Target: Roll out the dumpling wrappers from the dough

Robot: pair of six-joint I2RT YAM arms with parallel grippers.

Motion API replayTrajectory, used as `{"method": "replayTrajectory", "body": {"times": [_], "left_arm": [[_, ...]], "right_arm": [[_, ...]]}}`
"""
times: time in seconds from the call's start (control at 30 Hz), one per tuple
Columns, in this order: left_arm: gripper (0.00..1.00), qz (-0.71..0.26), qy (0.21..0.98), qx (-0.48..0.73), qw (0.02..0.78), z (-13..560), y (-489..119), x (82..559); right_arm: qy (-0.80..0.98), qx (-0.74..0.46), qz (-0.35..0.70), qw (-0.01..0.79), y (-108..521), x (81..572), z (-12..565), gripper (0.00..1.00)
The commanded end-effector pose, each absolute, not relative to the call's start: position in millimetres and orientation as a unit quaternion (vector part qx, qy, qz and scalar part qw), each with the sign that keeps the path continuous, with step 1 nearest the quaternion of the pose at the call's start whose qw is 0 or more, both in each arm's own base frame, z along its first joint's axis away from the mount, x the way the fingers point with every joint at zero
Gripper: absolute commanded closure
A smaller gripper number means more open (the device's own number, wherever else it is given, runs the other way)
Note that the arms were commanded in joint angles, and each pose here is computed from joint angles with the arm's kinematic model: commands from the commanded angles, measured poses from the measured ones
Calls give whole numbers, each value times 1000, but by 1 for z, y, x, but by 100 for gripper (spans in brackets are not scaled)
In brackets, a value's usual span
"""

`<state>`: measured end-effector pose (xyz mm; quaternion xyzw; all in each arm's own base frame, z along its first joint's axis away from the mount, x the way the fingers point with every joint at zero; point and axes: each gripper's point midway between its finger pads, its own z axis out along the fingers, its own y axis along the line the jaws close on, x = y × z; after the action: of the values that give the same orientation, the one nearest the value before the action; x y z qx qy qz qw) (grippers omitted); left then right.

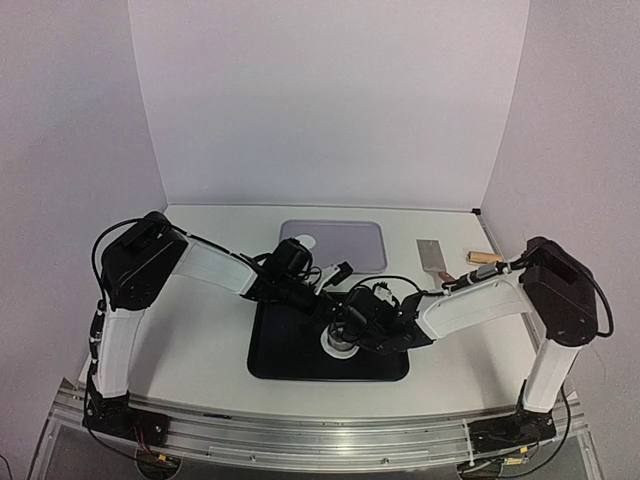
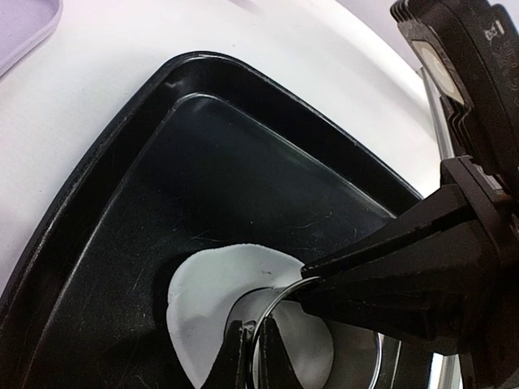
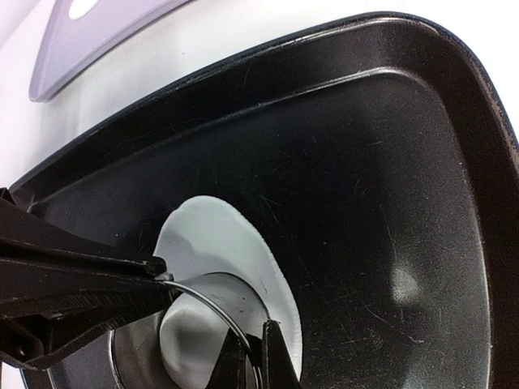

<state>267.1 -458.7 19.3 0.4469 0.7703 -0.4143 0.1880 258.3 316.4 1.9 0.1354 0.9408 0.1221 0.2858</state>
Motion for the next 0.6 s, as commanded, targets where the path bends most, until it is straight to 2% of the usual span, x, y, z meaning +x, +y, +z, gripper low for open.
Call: {"method": "replayTrajectory", "body": {"times": [0.0,0.33,0.57], "left_arm": [[100,-166,888,424,-59,-142,-332,164],[100,-168,884,434,43,-128,-349,203],[100,-181,873,446,86,-119,-362,215]], "right_arm": [[987,40,-92,129,214,174,-77,100],[984,20,-94,153,221,186,-86,100],[978,20,-76,194,228,200,-78,100]]}}
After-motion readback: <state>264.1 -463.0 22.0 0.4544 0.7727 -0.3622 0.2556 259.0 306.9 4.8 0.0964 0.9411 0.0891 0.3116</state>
